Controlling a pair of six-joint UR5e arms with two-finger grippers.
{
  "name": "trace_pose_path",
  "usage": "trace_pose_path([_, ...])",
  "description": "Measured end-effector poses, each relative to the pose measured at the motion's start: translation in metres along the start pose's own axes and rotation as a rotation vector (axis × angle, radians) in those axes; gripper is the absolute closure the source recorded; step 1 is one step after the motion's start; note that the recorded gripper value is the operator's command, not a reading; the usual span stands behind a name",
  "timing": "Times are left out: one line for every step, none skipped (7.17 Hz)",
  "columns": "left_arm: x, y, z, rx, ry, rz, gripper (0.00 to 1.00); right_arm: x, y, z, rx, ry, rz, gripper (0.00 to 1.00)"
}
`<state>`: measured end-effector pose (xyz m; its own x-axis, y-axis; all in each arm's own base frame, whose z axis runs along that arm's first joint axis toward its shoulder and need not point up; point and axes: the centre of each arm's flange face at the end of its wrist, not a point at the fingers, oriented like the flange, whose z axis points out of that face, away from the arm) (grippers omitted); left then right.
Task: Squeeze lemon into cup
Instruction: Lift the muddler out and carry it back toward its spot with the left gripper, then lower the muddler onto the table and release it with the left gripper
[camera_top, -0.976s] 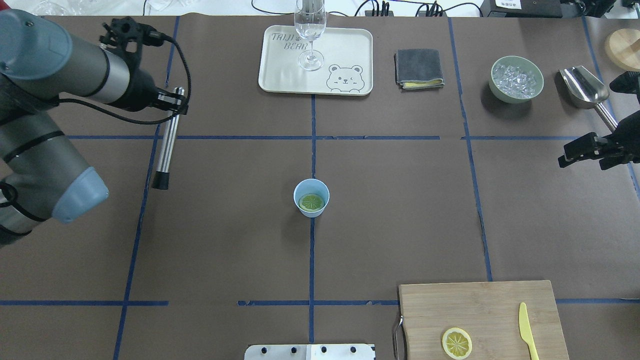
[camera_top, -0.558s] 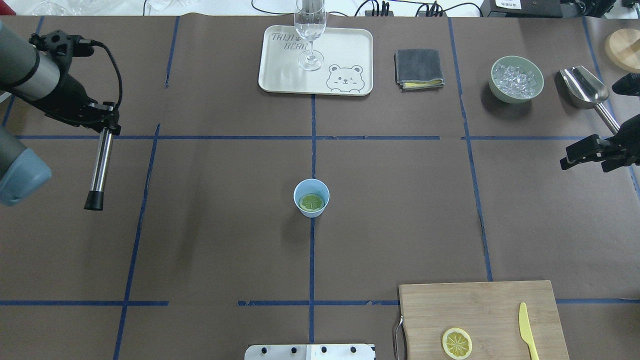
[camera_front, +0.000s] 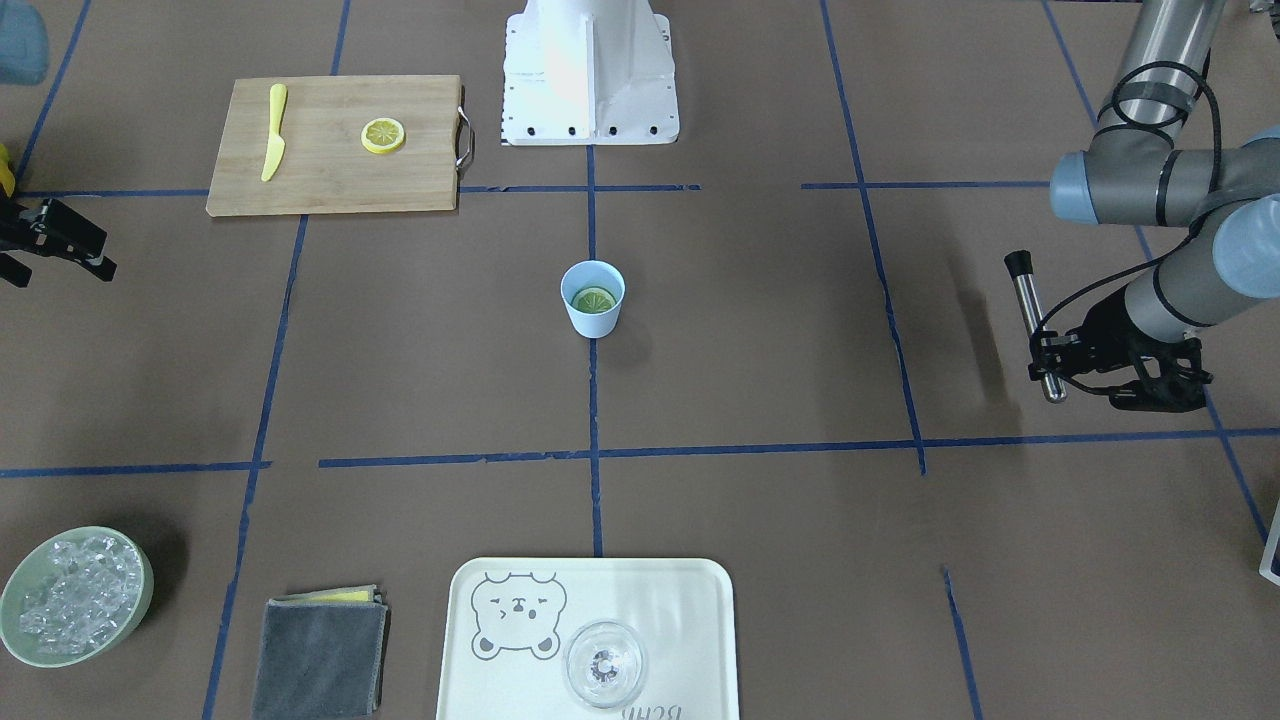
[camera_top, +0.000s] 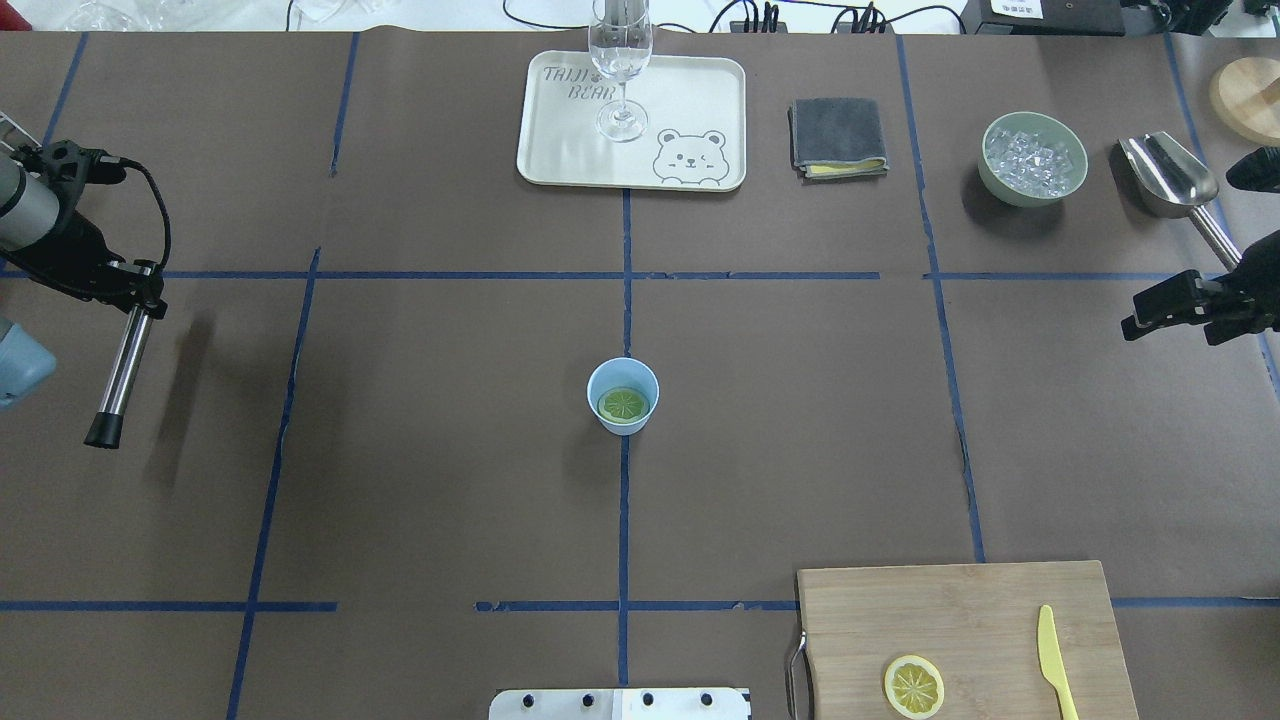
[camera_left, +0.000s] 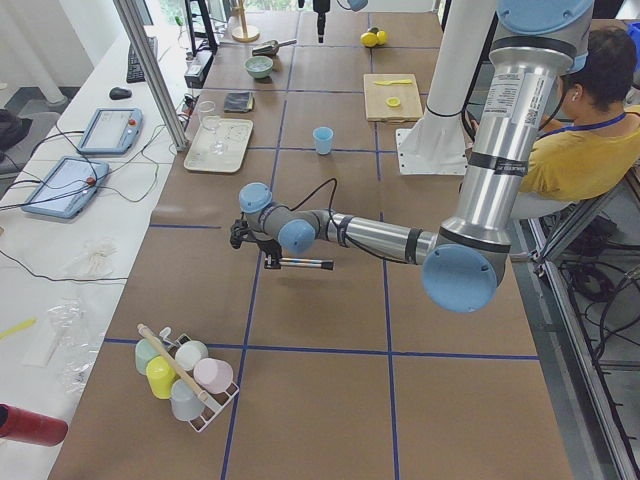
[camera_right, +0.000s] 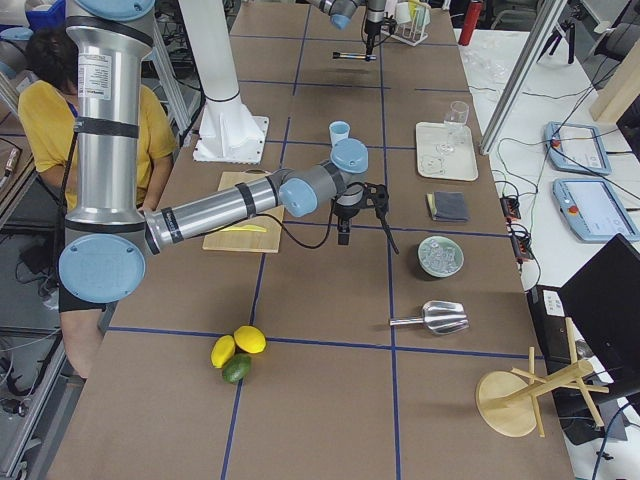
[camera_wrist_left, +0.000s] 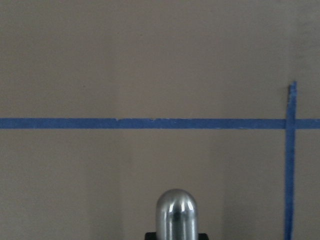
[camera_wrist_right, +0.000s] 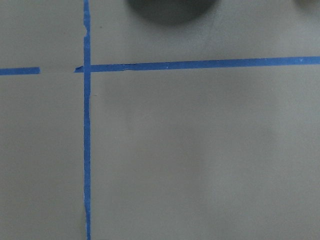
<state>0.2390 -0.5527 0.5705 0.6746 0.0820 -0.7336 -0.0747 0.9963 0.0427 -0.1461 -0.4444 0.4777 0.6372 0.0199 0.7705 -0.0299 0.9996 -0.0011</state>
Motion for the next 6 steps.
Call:
trace_pose_path([-0.007,0.000,0.004,0.014,-0.023,-0.009,1.00,-0.001,0.000,-0.001,0.001,-0.001,-0.001,0.00])
trace_pose_path([-0.008,0.000,0.008,0.017,-0.033,-0.038,1.00,-0.001,0.001,-0.001,0.001,-0.002,-0.002,0.00])
trace_pose_path([-0.004,0.001,0.013,0.012,-0.037,-0.063,1.00,-0.001,0.001,-0.001,0.002,-0.002,-0.002,0.00])
trace_pose_path([0.003,0.003,0.020,0.002,-0.039,-0.067,1.00,-0.001,0.001,-0.002,0.002,-0.002,-0.003,0.00])
trace_pose_path([0.009,0.005,0.025,-0.006,-0.040,-0.059,1.00,-0.001,0.001,-0.001,0.001,-0.002,-0.002,0.00])
trace_pose_path([0.013,0.008,0.028,-0.011,-0.040,-0.047,1.00,0.000,0.002,-0.001,0.000,-0.001,-0.001,0.00])
